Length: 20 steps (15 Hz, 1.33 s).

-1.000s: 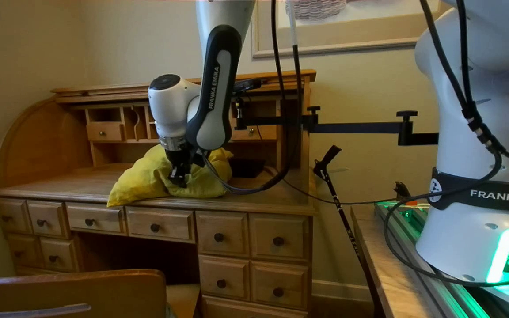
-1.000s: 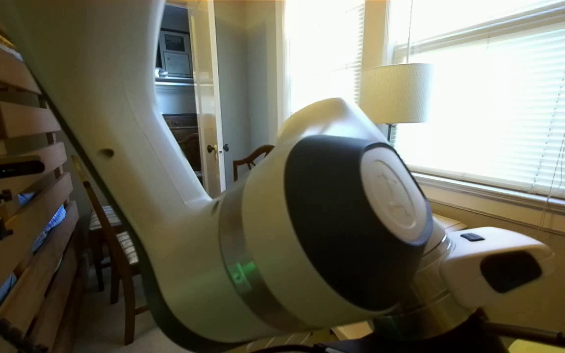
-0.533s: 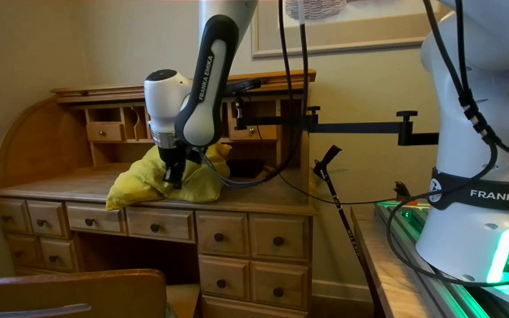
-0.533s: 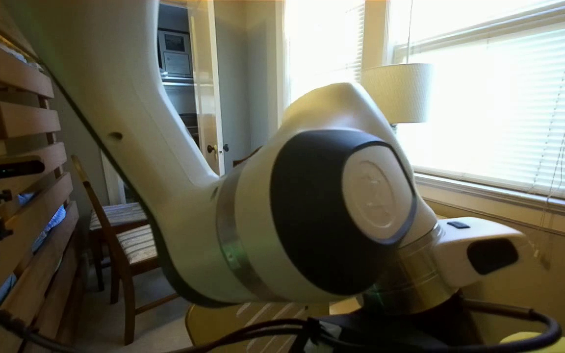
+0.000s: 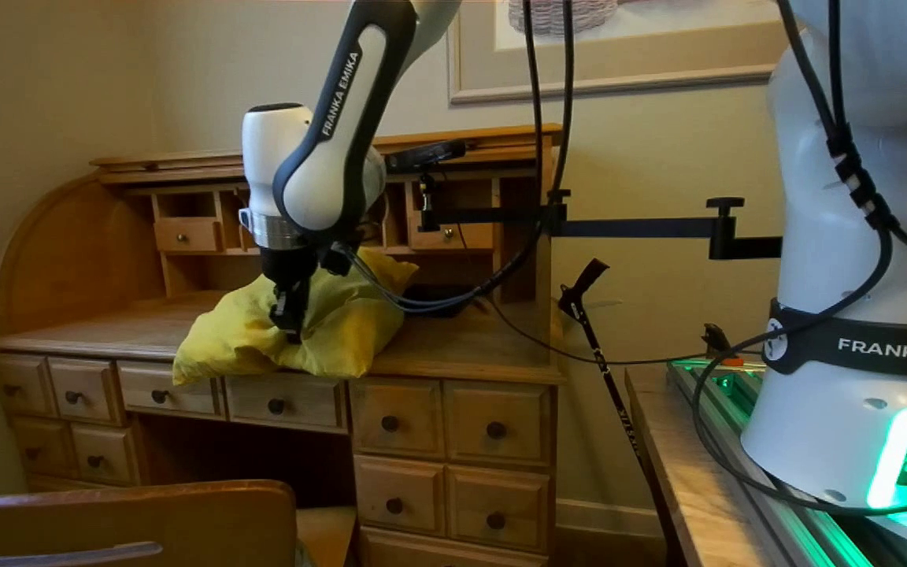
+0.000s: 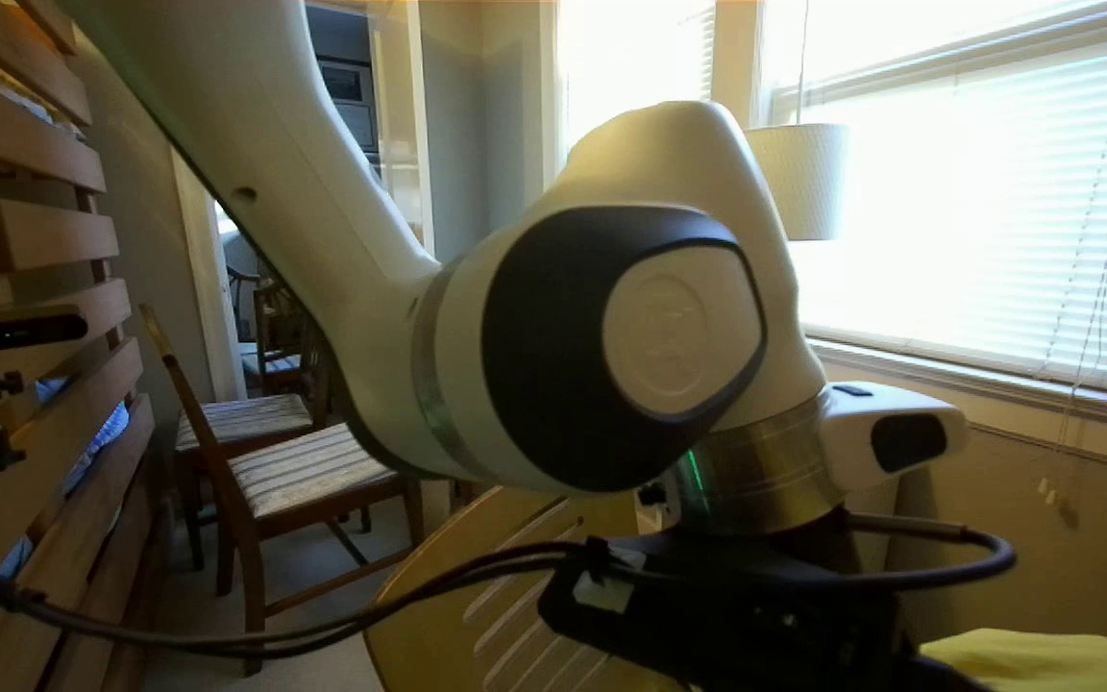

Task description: Put the pillow on the chair

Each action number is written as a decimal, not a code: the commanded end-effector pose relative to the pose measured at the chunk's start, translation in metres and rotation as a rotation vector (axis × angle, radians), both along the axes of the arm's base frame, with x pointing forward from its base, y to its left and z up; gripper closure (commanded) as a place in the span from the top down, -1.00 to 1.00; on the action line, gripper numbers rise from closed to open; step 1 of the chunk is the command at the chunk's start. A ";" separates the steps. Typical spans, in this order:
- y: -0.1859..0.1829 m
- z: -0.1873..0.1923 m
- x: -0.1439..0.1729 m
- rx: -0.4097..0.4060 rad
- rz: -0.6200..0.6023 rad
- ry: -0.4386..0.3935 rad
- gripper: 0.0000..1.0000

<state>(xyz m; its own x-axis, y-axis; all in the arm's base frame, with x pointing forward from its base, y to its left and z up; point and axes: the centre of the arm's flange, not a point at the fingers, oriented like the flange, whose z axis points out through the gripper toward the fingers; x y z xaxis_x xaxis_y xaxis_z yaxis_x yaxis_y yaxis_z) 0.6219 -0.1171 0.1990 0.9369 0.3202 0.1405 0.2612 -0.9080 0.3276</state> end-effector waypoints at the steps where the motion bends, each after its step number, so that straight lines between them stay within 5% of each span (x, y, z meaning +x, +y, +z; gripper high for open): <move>1: 0.013 0.018 -0.006 0.069 0.087 0.054 -0.97; 9: 0.056 0.032 0.009 0.167 0.265 0.165 -0.97; 20: 0.112 0.076 0.038 0.191 0.421 0.209 -0.97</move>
<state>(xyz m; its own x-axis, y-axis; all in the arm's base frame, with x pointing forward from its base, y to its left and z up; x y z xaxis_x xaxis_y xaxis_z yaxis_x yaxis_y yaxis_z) 0.6515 -0.0170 0.2536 0.7732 0.6318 0.0537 0.6255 -0.7739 0.0995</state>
